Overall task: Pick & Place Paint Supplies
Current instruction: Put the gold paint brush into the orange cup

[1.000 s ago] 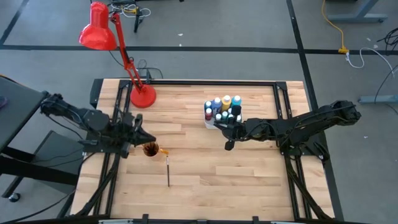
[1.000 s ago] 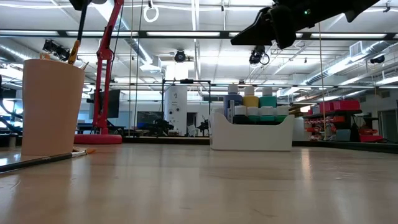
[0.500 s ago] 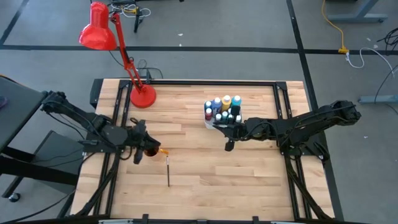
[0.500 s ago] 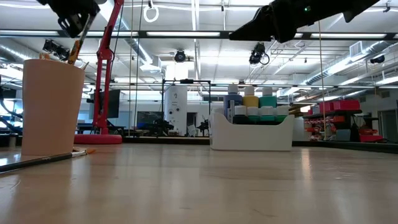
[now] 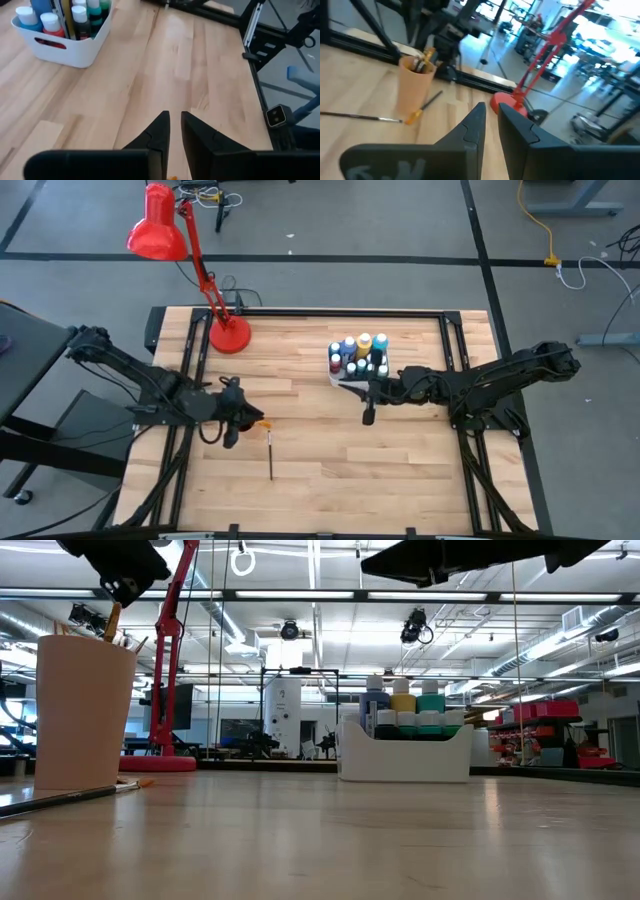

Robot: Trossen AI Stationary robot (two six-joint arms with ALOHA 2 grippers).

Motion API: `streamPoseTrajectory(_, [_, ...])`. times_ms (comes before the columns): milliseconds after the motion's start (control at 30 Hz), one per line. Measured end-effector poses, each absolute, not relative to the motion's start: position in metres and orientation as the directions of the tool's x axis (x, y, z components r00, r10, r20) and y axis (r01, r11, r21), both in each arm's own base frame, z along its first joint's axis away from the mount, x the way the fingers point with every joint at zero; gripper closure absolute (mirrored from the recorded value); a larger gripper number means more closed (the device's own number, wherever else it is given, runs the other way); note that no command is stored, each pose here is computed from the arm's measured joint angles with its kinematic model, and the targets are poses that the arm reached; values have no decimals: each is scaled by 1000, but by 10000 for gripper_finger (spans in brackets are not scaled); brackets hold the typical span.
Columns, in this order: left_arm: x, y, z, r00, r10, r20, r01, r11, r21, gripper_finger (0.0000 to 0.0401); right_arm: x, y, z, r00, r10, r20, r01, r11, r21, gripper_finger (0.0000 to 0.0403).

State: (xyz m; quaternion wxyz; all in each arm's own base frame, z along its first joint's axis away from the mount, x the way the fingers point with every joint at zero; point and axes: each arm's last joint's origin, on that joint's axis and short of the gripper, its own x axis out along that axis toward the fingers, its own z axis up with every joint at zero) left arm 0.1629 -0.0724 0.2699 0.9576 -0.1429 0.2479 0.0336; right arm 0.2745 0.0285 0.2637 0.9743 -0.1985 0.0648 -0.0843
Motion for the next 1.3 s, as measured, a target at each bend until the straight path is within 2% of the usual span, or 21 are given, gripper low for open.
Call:
streamPoseTrajectory(167, [166, -73, 282, 913, 6, -407, -104, 970, -219, 344, 275, 31, 264, 990, -104, -93, 63, 928, -367, 348])
streamPoseTrajectory(367, [167, -71, 296, 937, 75, -340, -82, 997, -4, 344, 275, 32, 264, 994, -56, -94, 18, 933, -360, 348])
streamPoseTrajectory(467, [167, -67, 305, 932, 195, -305, -174, 980, 95, 342, 275, 32, 264, 994, -56, -95, 18, 933, -360, 348])
streamPoseTrajectory(567, [163, -59, 309, 877, 364, -312, -307, 926, 218, 330, 275, 32, 264, 994, -56, -94, 18, 933, -360, 348])
streamPoseTrajectory(733, [155, -42, 310, 757, 547, -357, -437, 831, 346, 281, 275, 32, 264, 994, -56, -95, 18, 933, -360, 348])
streamPoseTrajectory(933, [145, -18, 296, 602, 602, -525, -553, 788, 269, 216, 275, 32, 264, 994, -56, -95, 18, 933, -361, 348])
streamPoseTrajectory(1067, [133, -2, 284, 439, 610, -659, -668, 713, 215, 195, 275, 32, 264, 994, -56, -95, 18, 932, -363, 348])
streamPoseTrajectory(1167, [125, 4, 278, 340, 544, -767, -719, 676, 161, 194, 275, 32, 264, 994, -56, -95, 18, 931, -365, 348])
streamPoseTrajectory(1300, [121, 5, 271, 286, 423, -860, -741, 667, 82, 198, 275, 32, 264, 994, -56, -95, 18, 931, -365, 348])
